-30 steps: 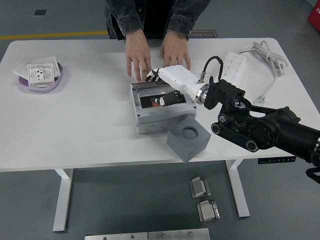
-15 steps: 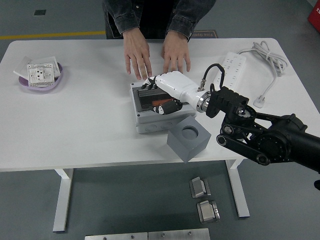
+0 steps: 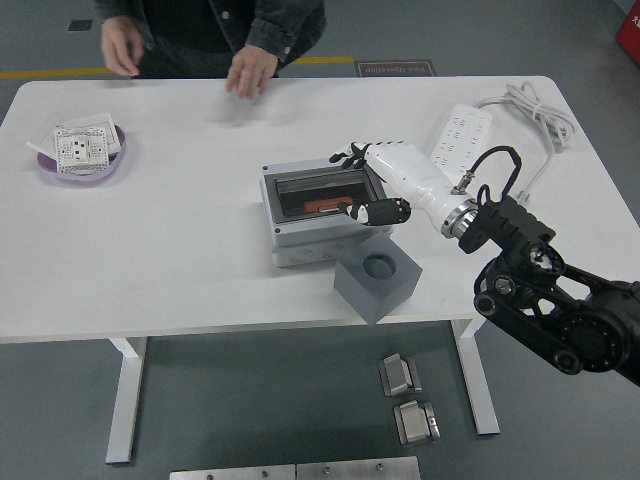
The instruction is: Pick up the cylinder from the cube,place it in the box,flap close box
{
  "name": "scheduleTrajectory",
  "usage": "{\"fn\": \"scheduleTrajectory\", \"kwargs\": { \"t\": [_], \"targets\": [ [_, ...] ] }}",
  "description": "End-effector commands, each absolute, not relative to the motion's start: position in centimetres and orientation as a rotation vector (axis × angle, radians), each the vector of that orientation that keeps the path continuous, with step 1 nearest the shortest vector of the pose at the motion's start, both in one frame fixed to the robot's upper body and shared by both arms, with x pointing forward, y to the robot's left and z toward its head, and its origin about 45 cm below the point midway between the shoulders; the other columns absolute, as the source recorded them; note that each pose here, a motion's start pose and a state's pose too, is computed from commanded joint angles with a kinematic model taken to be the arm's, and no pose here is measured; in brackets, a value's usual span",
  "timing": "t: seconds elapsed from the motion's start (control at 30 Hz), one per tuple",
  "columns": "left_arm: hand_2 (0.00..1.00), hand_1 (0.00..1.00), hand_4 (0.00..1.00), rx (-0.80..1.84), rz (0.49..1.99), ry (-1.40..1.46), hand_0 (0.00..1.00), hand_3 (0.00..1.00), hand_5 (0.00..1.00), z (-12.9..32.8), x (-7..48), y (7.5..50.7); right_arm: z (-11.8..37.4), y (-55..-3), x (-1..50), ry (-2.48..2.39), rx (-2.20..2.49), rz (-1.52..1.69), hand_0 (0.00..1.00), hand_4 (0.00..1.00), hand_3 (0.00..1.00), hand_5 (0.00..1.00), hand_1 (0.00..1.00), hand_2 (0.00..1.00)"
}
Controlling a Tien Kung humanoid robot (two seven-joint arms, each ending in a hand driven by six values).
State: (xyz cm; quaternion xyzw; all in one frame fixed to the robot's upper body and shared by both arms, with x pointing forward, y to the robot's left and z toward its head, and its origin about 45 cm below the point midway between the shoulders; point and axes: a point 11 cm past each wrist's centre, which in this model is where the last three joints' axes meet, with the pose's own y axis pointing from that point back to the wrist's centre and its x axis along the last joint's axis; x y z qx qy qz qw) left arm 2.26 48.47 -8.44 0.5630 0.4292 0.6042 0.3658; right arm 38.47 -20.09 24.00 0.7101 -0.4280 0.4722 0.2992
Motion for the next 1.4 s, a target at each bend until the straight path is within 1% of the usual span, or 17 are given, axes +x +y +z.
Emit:
{"fn": "scheduleTrajectory", "kwargs": {
  "t": [0.1,0.13,0.3,0.33,0.5,0.53,1.03,1.4],
  "targets": [
    [0.509,0.684,0.757,1.445,1.554,1.103,0.698,0.750,0.337,-8.5,2.3,48.4,23.4,-22.4,37.6,-1.183,1.863,1.163,0.641,0.748,0.761,0.219,0.642,0.684],
    [0.509,0.684,0.758,1.443,1.555,1.103,0.698,0.747,0.339,-8.5,2.4,48.4,23.1,-23.1,37.4,-1.200,1.859,1.129,0.672,0.830,0.802,0.322,0.656,0.700],
    [0.509,0.684,0.758,1.433,1.558,1.096,0.698,0.747,0.339,-8.4,2.9,48.4,21.0,-26.2,36.0,-1.327,1.848,0.943,0.672,0.830,0.802,0.322,0.656,0.700],
    [0.509,0.684,0.757,1.432,1.559,1.094,0.698,0.747,0.338,-8.4,2.9,48.4,20.6,-26.6,35.7,-1.353,1.847,0.910,0.926,0.998,0.972,0.526,0.871,0.867],
    [0.509,0.684,0.757,1.432,1.559,1.091,0.698,0.747,0.338,-8.4,3.1,48.4,17.6,-27.5,33.8,-1.464,1.856,0.734,0.926,0.998,0.972,0.526,0.871,0.867],
    [0.509,0.684,0.758,1.433,1.558,1.091,0.698,0.746,0.337,-8.4,3.1,48.4,17.3,-27.5,33.5,-1.483,1.863,0.708,0.998,0.998,0.998,0.567,0.998,0.998],
    [0.509,0.684,0.757,1.443,1.563,1.091,0.698,0.742,0.336,-8.2,2.9,48.8,16.4,-27.3,31.9,-1.636,2.021,0.437,0.998,0.998,0.998,0.576,0.998,0.998],
    [0.509,0.683,0.754,1.426,1.562,1.100,0.698,0.737,0.335,-8.4,2.9,48.4,18.1,-26.8,31.8,-1.901,2.275,0.252,0.998,0.998,0.998,0.585,0.998,0.998]
  ]
}}
